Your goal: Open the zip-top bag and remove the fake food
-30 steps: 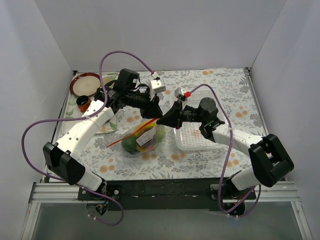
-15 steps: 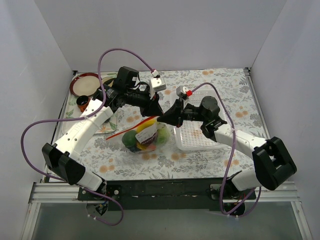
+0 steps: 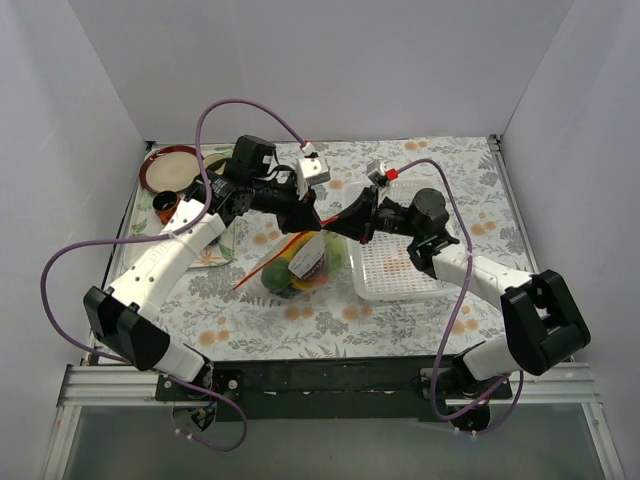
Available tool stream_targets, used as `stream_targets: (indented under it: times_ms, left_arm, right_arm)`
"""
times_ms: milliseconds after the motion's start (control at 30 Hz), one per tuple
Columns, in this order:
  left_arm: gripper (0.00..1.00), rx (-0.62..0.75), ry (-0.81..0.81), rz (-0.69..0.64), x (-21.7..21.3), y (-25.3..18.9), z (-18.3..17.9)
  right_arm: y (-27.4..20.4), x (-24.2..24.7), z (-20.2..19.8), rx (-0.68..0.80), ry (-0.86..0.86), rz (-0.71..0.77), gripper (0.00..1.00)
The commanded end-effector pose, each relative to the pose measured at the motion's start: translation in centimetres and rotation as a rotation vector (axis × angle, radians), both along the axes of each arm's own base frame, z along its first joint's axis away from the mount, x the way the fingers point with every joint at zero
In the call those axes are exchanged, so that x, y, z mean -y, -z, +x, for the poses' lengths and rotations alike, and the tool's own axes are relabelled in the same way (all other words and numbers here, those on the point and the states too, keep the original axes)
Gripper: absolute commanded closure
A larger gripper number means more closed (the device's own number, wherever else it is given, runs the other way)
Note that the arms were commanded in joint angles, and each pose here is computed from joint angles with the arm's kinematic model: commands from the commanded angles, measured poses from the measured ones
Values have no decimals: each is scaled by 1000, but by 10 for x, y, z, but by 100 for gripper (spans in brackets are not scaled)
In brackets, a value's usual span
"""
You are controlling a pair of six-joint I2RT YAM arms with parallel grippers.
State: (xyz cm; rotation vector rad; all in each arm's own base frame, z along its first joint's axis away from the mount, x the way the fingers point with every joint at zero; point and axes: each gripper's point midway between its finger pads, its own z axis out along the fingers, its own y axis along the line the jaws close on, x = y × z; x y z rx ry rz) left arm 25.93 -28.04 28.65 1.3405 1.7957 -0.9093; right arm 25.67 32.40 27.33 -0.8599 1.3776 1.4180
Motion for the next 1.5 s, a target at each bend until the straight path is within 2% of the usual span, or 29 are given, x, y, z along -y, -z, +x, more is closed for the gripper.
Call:
stream_targets:
  times_ms: [0,100,267,367,500,600,1033,1200,1300,1333,1367,1400,1467]
  left_arm:
    - [100,41,-49,50,-20,-4,0]
    - [100,58,-84,77,-31,-4,0]
    - [100,101,-230,173,-69,12,5]
    - [100,127,-320,241,-96,18,12]
    - [100,138,-457,297,-152,30,18]
    - [100,136,-483,326,-169,36,12]
    - [100,128,-538,448,-211,63,-5]
    - [100,123,-559,456,-219,68,-5]
    - [100,132,-538,419,-211,57,1]
    - [100,127,-527,397,-207,52,2]
    - [100,113,-525,371,-202,48,4]
    - [100,108,-500,320,-192,35,5]
    - [100,45,-486,283,-182,35,11]
  right_arm:
    - [-30,10,13,94,74,79,99]
    - [-27,16,32,67,163,67,99]
    - [-19,18,63,23,282,64,99]
    - [-16,18,73,8,317,74,99]
    - [-18,15,85,-11,335,91,99]
    - [-17,16,92,-20,357,94,99]
    - [-24,41,118,16,520,82,99]
    - [-28,39,117,22,491,81,99]
    - [-27,32,108,17,432,59,99]
    - [-27,28,103,36,415,43,91]
    - [-31,26,97,54,408,32,63]
    - [-26,24,94,51,401,-8,52]
    - [-33,21,83,133,425,-58,40]
